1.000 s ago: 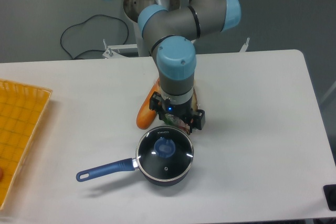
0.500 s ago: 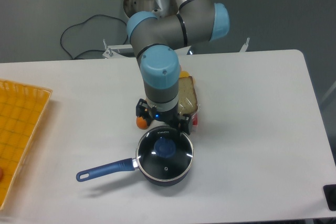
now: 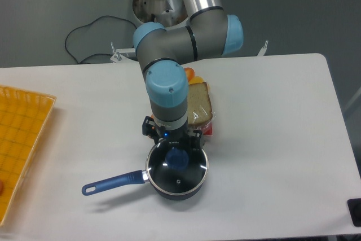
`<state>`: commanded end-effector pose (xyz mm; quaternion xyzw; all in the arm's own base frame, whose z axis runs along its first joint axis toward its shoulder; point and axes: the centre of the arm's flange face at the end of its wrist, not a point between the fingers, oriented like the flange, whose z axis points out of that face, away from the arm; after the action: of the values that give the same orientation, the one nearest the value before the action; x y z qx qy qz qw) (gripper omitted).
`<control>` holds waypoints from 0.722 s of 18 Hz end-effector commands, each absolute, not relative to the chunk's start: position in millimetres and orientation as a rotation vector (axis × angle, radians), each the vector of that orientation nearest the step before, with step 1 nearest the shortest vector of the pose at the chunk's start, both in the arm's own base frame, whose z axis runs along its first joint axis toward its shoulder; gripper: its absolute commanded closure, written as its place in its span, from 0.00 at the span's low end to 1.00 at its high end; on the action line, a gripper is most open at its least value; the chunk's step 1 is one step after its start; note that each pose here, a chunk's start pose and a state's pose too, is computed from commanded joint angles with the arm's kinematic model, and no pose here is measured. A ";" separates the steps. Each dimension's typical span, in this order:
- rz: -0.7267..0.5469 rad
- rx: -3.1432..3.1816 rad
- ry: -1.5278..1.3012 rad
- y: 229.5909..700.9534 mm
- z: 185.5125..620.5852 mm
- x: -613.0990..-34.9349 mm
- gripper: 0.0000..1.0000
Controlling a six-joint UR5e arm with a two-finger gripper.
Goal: Open the lid
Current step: 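Lower the gripper over the saucepan's glass lid, centered on the blue knob, then descend onto the blue lid knob and close the gripper around it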
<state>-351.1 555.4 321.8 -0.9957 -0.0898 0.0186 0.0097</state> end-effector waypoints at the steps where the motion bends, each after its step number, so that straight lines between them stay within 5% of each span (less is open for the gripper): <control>1: 0.059 -3.108 -0.278 556.5 322.0 -352.2 0.00; 13: 0.070 -3.101 -0.265 567.3 310.2 -361.2 0.00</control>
<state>-361.2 567.3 310.2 -0.9960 -0.0852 0.0224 0.0144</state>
